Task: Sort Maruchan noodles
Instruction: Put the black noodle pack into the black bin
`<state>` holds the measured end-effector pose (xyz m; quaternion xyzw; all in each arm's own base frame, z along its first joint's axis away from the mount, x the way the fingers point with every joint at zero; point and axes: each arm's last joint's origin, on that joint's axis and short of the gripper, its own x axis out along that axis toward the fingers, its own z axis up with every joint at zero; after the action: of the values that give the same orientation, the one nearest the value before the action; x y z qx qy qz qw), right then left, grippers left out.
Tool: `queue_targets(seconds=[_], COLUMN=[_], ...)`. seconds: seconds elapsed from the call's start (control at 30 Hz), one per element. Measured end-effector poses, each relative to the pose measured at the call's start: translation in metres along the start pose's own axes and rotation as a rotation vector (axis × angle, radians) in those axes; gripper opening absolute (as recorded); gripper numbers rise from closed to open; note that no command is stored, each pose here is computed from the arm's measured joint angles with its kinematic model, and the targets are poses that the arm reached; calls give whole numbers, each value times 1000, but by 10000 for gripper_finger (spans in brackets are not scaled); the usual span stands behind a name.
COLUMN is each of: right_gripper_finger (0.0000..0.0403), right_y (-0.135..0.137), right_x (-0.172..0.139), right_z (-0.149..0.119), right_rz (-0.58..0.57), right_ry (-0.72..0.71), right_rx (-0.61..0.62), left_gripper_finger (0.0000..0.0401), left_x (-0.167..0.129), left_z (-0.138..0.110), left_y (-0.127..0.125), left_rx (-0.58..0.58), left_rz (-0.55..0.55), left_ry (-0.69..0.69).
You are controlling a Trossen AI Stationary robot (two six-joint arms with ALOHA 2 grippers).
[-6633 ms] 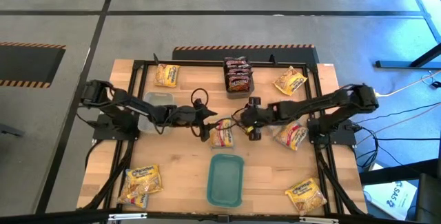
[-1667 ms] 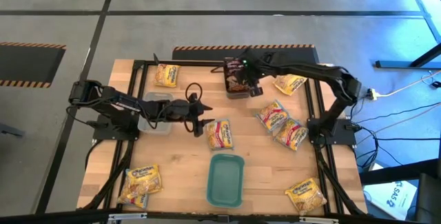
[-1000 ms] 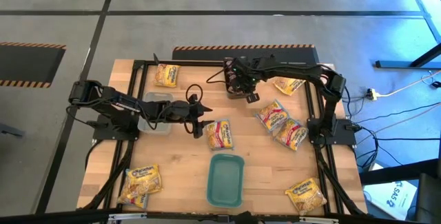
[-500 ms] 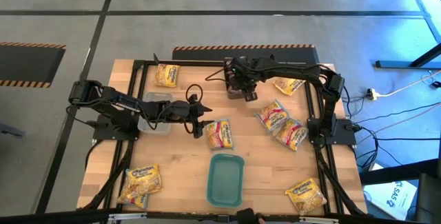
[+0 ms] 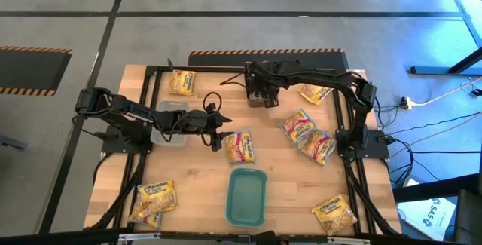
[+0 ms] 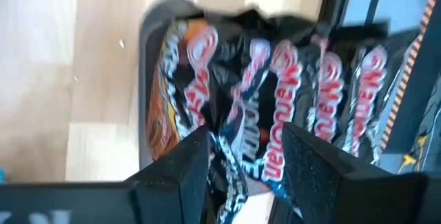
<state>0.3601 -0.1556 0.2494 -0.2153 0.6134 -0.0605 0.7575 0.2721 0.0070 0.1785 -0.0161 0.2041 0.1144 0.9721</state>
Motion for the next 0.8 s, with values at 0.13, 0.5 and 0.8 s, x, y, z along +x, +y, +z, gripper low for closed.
queue_targets(seconds=[0.13, 0.5, 0.8], right_gripper_finger=[166, 106, 28], right_y=[-4, 3, 8], right_x=[-4, 13, 26], right_z=[3, 2, 1], right_rz=[11, 91, 71], right_ry=[-43, -151, -174], right_rx=[25, 78, 75], left_gripper_finger=[232, 232, 232], left_x=[0, 0, 0], left_z=[0, 0, 0], left_y=[0, 0, 0], left_rx=[0, 3, 2], left_rz=[0, 0, 0], left_ry=[0, 0, 0])
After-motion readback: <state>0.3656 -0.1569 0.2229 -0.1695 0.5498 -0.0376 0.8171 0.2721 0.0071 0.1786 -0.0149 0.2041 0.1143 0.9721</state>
